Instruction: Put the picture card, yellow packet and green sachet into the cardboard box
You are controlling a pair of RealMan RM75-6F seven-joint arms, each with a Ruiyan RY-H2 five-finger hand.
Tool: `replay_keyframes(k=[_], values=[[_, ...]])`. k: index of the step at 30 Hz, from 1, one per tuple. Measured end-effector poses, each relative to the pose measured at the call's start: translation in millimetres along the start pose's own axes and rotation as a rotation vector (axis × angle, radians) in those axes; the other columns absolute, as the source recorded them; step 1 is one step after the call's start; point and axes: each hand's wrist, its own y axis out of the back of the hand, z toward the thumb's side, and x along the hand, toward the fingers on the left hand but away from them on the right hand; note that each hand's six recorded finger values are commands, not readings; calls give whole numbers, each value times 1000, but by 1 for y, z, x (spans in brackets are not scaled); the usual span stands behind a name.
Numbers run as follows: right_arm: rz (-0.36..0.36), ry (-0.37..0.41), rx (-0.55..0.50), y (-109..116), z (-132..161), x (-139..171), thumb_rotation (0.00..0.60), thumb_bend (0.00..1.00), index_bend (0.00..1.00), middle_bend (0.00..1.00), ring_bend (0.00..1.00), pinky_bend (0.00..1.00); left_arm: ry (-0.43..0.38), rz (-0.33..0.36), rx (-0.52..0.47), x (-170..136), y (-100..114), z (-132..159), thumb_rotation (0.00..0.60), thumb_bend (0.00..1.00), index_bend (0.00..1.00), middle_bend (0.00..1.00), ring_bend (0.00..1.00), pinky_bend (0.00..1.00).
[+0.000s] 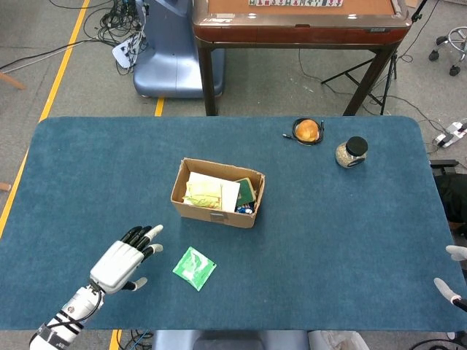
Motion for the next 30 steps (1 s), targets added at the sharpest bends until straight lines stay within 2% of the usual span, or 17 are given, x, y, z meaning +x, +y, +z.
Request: replay_keyframes(k=[3,5,10,12,15,17,30], values=[[3,3,0,0,1,1,600,49,389,481,360,416,-16,-35,38,1,-8,-1,600,168,132,0,0,256],[8,10,-6,0,2,2,600,49,389,481,360,416,-22,-55,61,2,-12,1,600,168,108,0,0,316],[16,37,-18,2,6,6,600,49,389,480,360,416,-50,-98,139,13,-22,7,600,169,110,0,0,323],[10,40,-17,3,6,8,600,49,388,480,359,416,-56,-118,160,18,-27,10,600,169,117,0,0,296],[-8,48,-23,7,8,11,600,48,389,480,360,416,-54,-147,174,25,-34,12,600,169,121,0,0,148],[-25,53,-26,11,8,14,600,49,389,480,359,416,-54,-163,180,29,-38,16,600,169,125,0,0,99],[-104,92,-54,30,12,39,600,49,388,480,360,416,-83,-227,229,56,-58,49,600,168,184,0,0,66]])
